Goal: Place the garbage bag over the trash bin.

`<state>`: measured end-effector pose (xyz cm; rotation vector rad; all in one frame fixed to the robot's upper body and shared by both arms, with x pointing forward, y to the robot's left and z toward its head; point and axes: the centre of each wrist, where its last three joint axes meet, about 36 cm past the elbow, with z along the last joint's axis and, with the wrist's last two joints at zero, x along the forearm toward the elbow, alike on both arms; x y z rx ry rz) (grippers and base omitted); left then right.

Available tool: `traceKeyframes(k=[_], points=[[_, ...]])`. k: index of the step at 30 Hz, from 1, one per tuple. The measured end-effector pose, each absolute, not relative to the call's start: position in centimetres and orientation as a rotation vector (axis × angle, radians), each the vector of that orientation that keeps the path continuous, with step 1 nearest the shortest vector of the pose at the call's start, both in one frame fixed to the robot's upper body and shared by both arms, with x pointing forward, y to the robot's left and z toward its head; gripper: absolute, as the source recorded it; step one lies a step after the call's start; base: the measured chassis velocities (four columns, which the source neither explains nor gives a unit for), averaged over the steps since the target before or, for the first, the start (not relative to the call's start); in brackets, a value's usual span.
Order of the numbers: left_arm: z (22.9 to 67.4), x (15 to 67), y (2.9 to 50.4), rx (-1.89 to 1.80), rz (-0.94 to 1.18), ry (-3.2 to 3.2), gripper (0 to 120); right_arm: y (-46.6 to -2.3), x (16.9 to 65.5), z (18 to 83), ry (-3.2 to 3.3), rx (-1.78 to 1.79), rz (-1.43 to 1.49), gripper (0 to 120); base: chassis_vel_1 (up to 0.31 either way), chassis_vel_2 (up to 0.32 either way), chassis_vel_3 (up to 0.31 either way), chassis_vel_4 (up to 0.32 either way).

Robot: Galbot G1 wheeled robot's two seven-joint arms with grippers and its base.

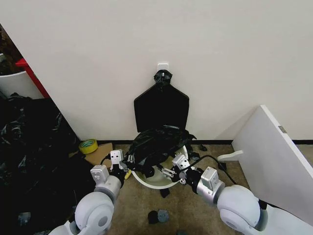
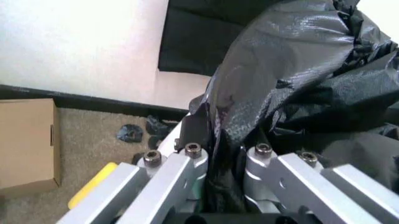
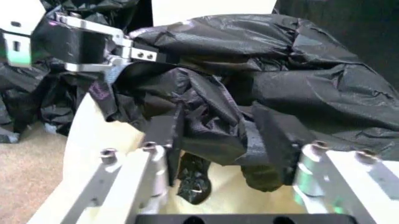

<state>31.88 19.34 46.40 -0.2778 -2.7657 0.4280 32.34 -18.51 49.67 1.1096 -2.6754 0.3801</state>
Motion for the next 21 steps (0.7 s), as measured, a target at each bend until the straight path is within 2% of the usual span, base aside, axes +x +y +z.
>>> traceKeyframes(k=[2,4,6,10,16,21], points=[[46.4,31.8,19.3,-0.277,0.428,-2.765,5,-18.6,32.4,49.6,-2.677,1.100,0.386,31,0.000,0.000,0.000,0.000],[46.4,31.8,19.3,-0.278,0.428,-2.765,5,-18.6,32.5,49.5,-2.678,1.099,0.387,31,0.000,0.000,0.000,0.000],[46.4,31.8,19.4,-0.277,0.427,-2.765,5,-18.6,32.6,49.2,-2.687,1.085,0.392,18,0.000,0.000,0.000,0.000],[46.6,32.0,19.3,-0.280,0.433,-2.771,5,-18.8,32.9,48.5,-2.709,1.079,0.409,1,0.000,0.000,0.000,0.000],[46.9,32.3,19.2,-0.269,0.459,-2.782,5,-19.7,33.7,46.3,-2.820,1.138,0.338,0,0.000,0.000,0.000,0.000],[47.8,33.0,20.0,-0.224,0.507,-2.800,5,-23.3,35.6,41.5,-2.958,1.411,0.232,0,0.000,0.000,0.000,0.000]])
